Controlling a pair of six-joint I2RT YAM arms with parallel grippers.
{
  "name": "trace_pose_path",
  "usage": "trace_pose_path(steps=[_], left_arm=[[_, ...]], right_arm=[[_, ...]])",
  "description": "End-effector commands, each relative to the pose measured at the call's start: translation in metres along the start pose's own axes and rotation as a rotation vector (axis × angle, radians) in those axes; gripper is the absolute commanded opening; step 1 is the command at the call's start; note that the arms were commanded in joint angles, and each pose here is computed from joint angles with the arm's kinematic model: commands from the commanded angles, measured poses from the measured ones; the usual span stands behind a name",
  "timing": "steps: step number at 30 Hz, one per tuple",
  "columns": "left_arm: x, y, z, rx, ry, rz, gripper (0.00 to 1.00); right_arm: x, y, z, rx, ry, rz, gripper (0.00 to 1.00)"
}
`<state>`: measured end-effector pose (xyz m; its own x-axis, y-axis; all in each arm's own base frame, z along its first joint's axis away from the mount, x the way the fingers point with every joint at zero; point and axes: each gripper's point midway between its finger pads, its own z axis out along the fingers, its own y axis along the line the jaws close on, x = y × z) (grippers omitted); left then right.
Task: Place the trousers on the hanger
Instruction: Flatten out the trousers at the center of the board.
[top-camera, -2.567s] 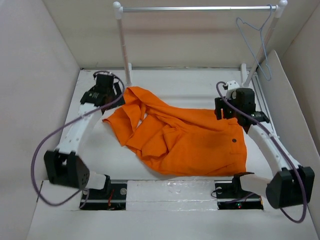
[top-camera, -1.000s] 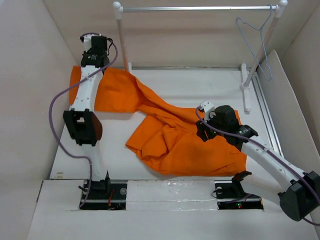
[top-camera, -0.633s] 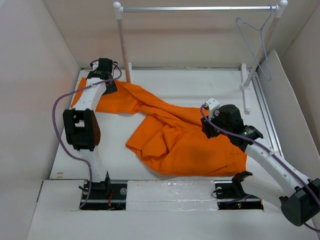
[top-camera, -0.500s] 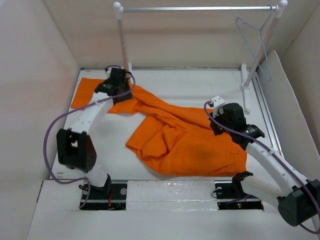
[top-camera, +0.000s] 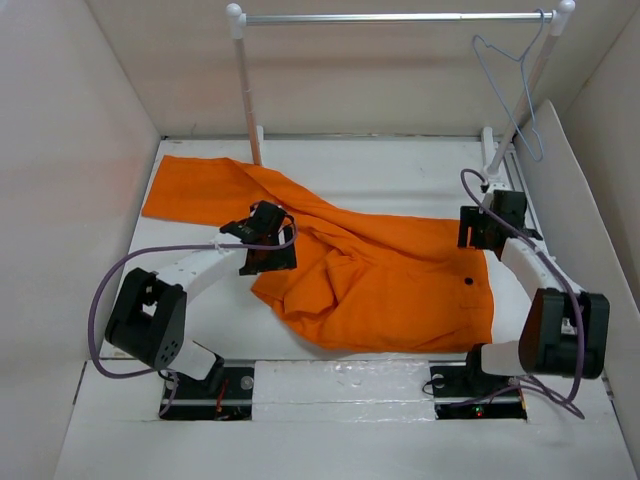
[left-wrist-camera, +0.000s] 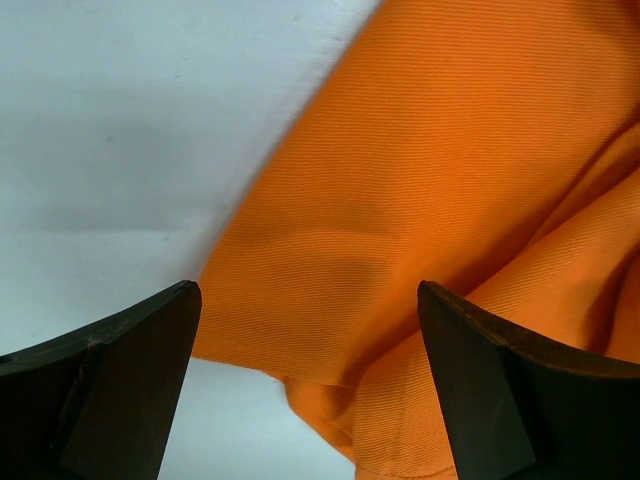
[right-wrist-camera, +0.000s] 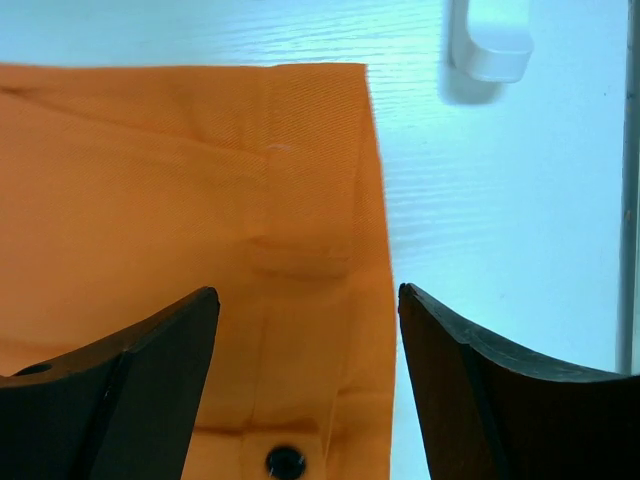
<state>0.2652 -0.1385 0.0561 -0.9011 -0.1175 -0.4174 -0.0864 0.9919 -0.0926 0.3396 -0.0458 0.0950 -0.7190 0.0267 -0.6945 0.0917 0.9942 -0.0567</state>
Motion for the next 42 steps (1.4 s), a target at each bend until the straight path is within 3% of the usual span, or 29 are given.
trace_pose_path(steps=[1, 6, 11, 12, 13, 14, 15, 17, 18, 19, 24, 28, 30, 36, 38, 39, 40, 42], left_arm=[[-0.005, -0.02, -0.002, 0.105, -0.031, -0.022, 0.86], [-0.001, -0.009, 0.011, 0.092, -0.009, -0.075, 0.85], [0.011, 0.005, 0.031, 0.153, 0.077, -0.179, 0.72], [0.016, 0.005, 0.034, 0.188, 0.106, -0.196, 0.54], [0.016, 0.005, 0.034, 0.189, 0.106, -0.196, 0.53], [0.016, 0.005, 0.034, 0.189, 0.108, -0.196, 0.45], [0.016, 0.003, 0.034, 0.197, 0.111, -0.198, 0.21], [0.015, 0.004, 0.032, 0.194, 0.106, -0.202, 0.0], [0.013, 0.005, 0.029, 0.186, 0.095, -0.21, 0.0], [0.012, 0.006, 0.026, 0.185, 0.088, -0.214, 0.0], [-0.009, 0.012, -0.007, 0.174, -0.033, -0.242, 0.0], [-0.017, 0.025, -0.042, 0.145, -0.112, -0.26, 0.0], [-0.02, 0.026, -0.052, 0.153, -0.144, -0.265, 0.0], [-0.011, 0.039, -0.077, 0.114, -0.153, -0.288, 0.0], [-0.009, 0.042, -0.089, 0.118, -0.166, -0.297, 0.0], [-0.011, 0.043, -0.093, 0.114, -0.176, -0.311, 0.0], [-0.012, 0.045, -0.102, 0.111, -0.183, -0.317, 0.0], [-0.02, 0.046, -0.118, 0.118, -0.229, -0.335, 0.0]], right_arm=[[-0.034, -0.016, 0.023, -0.001, -0.116, 0.103, 0.78], [-0.034, -0.017, 0.05, -0.03, -0.071, 0.133, 0.79], [-0.011, 0.0, 0.075, -0.124, 0.015, 0.187, 0.75], [-0.011, 0.003, 0.076, -0.158, 0.006, 0.194, 0.65], [-0.011, 0.003, 0.076, -0.158, 0.006, 0.194, 0.65], [-0.011, 0.004, 0.075, -0.167, -0.002, 0.191, 0.57], [-0.011, 0.007, 0.075, -0.183, -0.015, 0.187, 0.31], [-0.019, 0.009, 0.065, -0.194, -0.057, 0.177, 0.08], [-0.019, 0.009, 0.06, -0.196, -0.071, 0.175, 0.0], [-0.022, 0.009, 0.053, -0.194, -0.091, 0.168, 0.0], [-0.066, -0.011, -0.012, -0.083, -0.302, 0.143, 0.0], [-0.104, -0.045, -0.034, 0.023, -0.407, 0.101, 0.0], [-0.108, -0.055, -0.031, 0.039, -0.398, 0.106, 0.0], [-0.124, -0.081, 0.03, 0.064, -0.308, 0.119, 0.03], [-0.118, -0.082, 0.048, 0.06, -0.255, 0.127, 0.23], [-0.125, -0.082, 0.048, 0.051, -0.257, 0.117, 0.53], [-0.123, -0.081, 0.048, 0.044, -0.244, 0.118, 0.64], [-0.117, -0.069, 0.04, 0.008, -0.224, 0.107, 0.75]])
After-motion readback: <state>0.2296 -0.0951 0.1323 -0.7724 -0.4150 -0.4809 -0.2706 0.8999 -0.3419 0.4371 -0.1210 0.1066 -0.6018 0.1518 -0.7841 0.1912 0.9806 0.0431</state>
